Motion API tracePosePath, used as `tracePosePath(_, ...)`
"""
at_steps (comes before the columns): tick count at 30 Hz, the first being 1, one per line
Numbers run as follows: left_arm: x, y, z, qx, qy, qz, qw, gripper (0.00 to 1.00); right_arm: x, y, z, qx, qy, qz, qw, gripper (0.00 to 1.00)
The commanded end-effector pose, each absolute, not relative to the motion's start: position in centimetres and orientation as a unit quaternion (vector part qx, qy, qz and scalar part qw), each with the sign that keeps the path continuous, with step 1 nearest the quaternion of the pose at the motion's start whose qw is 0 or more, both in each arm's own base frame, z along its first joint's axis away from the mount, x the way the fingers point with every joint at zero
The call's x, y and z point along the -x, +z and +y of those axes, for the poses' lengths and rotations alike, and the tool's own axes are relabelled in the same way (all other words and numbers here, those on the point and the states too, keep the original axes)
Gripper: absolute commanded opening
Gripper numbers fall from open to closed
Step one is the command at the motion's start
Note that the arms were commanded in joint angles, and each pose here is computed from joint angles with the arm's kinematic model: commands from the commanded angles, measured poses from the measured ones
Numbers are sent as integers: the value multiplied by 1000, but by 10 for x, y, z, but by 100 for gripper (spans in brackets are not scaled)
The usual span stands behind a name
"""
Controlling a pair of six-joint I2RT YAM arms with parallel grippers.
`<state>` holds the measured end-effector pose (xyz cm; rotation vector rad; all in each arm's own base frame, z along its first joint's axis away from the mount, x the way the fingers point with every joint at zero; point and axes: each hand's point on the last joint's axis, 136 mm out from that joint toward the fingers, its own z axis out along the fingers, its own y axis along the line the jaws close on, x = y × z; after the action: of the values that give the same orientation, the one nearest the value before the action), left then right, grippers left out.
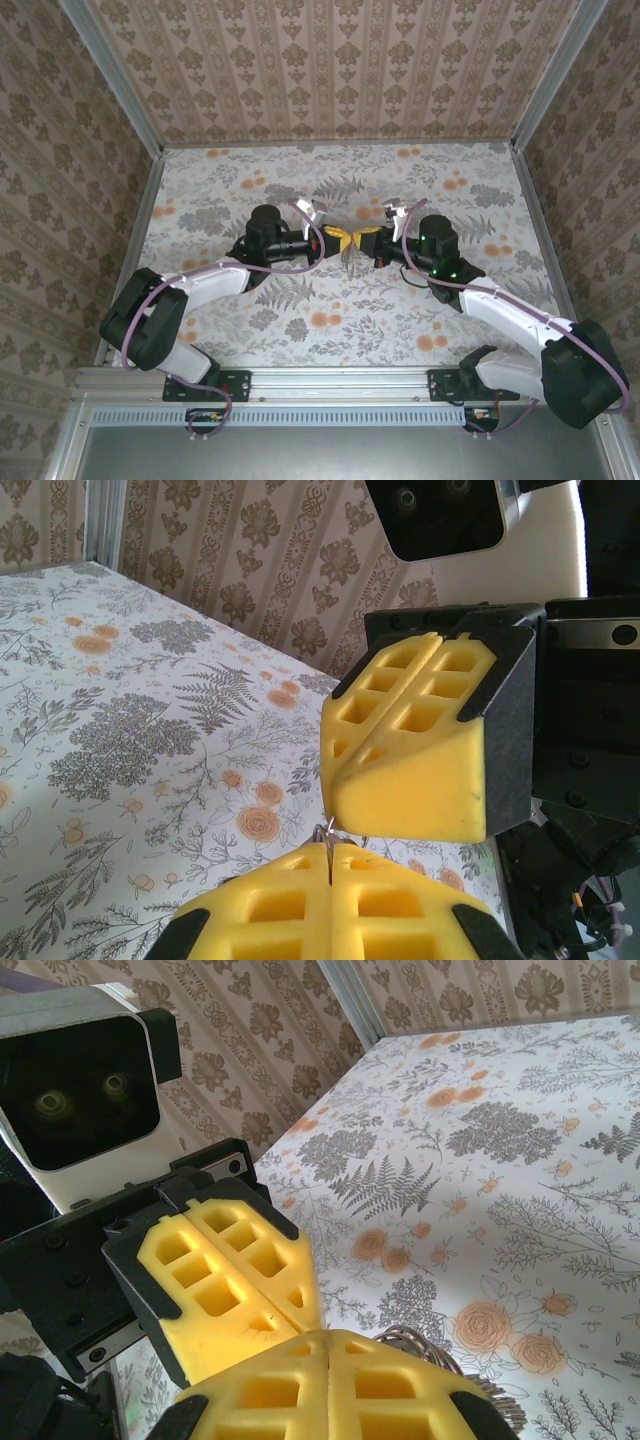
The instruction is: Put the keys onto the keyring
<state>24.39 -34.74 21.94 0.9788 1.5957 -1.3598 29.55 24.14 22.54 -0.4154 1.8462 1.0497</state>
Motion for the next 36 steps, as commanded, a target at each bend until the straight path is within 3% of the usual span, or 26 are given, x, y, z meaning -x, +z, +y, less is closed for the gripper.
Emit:
tracePosePath(1, -236, 239, -353, -408, -551, 601, 411, 0, -299, 247, 247, 181, 436, 729, 495, 0)
tracePosePath(36, -223, 251, -349, -416, -556, 580, 426, 0, -311, 211, 224, 141, 382, 775, 484, 0)
